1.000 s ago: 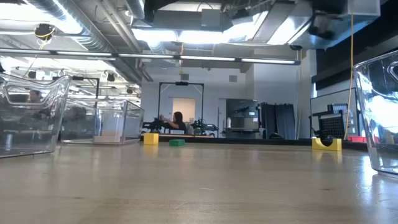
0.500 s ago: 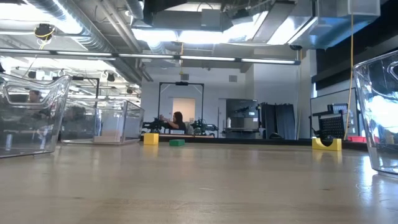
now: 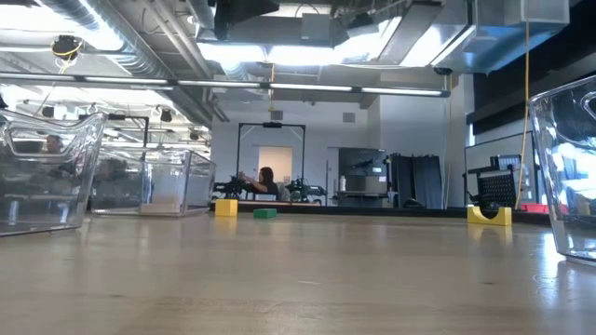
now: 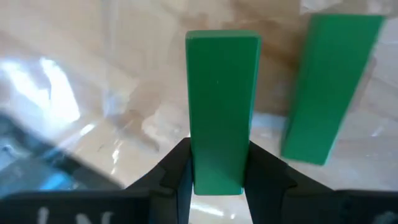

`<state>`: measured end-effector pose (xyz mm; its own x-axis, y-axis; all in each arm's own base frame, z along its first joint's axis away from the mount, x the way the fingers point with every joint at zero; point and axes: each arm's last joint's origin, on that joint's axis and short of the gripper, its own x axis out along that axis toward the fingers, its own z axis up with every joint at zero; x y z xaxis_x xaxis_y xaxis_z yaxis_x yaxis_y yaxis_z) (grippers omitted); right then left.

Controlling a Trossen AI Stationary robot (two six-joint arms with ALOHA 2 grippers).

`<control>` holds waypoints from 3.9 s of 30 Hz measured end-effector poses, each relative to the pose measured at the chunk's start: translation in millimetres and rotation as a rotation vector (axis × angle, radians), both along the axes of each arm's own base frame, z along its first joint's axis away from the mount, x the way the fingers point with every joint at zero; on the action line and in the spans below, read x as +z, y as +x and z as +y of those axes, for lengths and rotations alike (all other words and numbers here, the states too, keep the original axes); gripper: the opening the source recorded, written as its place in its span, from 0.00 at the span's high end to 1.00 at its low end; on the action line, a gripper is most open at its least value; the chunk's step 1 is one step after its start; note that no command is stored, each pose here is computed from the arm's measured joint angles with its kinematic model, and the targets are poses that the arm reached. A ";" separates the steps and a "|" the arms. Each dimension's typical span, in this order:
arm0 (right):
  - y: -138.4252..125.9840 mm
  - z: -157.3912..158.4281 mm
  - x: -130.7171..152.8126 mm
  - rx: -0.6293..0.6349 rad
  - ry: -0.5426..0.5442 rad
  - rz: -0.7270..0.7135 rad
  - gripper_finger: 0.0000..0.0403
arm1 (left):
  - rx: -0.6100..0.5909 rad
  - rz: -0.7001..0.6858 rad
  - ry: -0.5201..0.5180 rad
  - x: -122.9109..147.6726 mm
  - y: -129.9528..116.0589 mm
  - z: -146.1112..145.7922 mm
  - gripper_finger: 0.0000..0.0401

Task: Sort & place blocks by color
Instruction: Put the bottom green block into the bottom right transparent bin, then put the green block into the bottom right transparent bin

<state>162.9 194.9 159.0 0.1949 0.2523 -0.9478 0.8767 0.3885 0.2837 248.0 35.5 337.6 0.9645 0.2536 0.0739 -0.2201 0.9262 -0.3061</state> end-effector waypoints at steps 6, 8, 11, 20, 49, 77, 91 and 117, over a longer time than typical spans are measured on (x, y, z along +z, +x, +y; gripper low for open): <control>2.8 0.4 -14.0 -0.039 -0.051 0.042 0.73 | 0.006 0.000 0.000 -0.1 -0.1 1.6 0.49; 3.7 0.7 -17.4 -0.039 -0.058 0.053 0.73 | 0.006 0.000 0.000 -0.1 -0.1 1.5 0.49; 4.2 1.3 -19.2 -0.036 -0.064 0.060 0.73 | 0.006 0.000 0.000 -0.1 -0.1 1.5 0.49; 4.4 1.0 -19.6 -0.011 -0.070 0.058 0.55 | 0.006 0.000 -0.001 -0.1 -0.1 1.5 0.49; 15.4 -142.1 148.2 0.195 -0.674 -1.026 0.33 | -0.212 -0.032 -0.160 0.5 0.9 -5.5 0.49; 40.4 -188.2 172.8 0.294 -0.897 -1.268 0.33 | 0.063 0.279 -0.175 13.2 30.7 8.7 0.49; 40.1 -189.7 170.9 0.232 -0.896 -1.229 0.33 | 0.431 0.949 -0.454 -92.6 120.5 77.5 0.49; 39.9 -190.5 170.2 0.182 -0.879 -1.215 0.33 | 0.825 0.917 -0.762 -193.2 120.8 100.1 0.49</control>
<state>202.8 4.4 329.2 0.9778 -0.1865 -0.0956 0.2093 0.8895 0.4063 368.7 135.6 144.4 0.1605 0.4446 -0.8812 -0.9856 0.1210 -0.1184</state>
